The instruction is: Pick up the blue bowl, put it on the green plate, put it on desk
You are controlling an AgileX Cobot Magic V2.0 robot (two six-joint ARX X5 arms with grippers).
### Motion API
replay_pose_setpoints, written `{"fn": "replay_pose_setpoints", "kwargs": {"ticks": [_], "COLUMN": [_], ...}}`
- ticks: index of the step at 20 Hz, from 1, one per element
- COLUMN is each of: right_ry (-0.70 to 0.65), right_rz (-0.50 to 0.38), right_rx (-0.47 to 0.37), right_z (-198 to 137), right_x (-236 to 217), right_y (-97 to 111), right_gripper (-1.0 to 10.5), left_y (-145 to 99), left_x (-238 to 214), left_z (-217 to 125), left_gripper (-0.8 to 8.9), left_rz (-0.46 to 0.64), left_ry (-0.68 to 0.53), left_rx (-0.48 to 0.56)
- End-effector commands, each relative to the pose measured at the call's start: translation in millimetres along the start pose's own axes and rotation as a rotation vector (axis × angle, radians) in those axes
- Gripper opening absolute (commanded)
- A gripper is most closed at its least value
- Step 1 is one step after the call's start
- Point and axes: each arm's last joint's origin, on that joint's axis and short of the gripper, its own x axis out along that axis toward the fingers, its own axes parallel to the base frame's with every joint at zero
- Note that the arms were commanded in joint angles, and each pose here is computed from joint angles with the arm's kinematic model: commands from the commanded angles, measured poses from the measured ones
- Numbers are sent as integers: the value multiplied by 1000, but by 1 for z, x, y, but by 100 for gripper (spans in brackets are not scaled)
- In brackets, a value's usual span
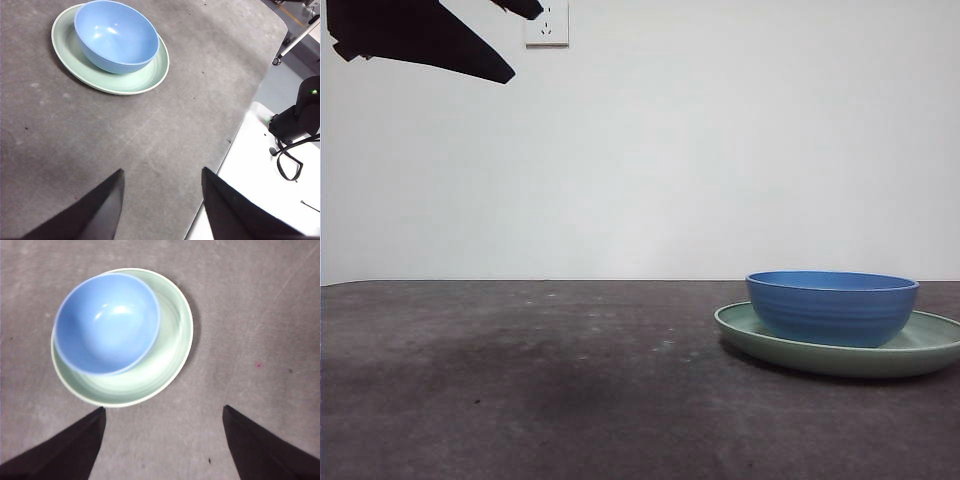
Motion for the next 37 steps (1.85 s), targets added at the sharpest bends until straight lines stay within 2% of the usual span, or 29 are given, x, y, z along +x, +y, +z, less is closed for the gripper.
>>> {"fn": "replay_pose_setpoints", "kwargs": {"ticks": [1,5,10,12,18,20,22,29,35,37], "right_ry": [12,71,179,212,245,246,246,242,235,227], "right_rz": [25,60,68,67,101,104,105,105,110,151], "right_rx": [51,105,138,148,144,140,139,138,150,172], "right_z": [15,31,35,34,30,30,29,29,30,31], "right_x": [18,61,119,137,174,180,185,189,189,188], "right_y": [-11,-30,-46,-52,-57,-57,-58,-59,-59,-58], "right_gripper": [362,361,339,287,267,243,151,21,15,15], "left_y": [-1,-1,-1,-1,-1,-1,-1,-1,-1,-1], "left_x": [1,1,1,1,1,1,1,1,1,1], "left_z": [3,3,3,3,3,3,3,3,3,3], "left_gripper": [250,250,250,250,250,250,250,250,250,250], "left_rz": [-11,-11,-10,-11,-10,-10,-10,-10,-10,-10], "left_ry": [-7,-7,-7,-5,-5,-5,-5,-5,-4,-4], "left_rx": [23,31,33,31,30,28,28,28,28,28]}}
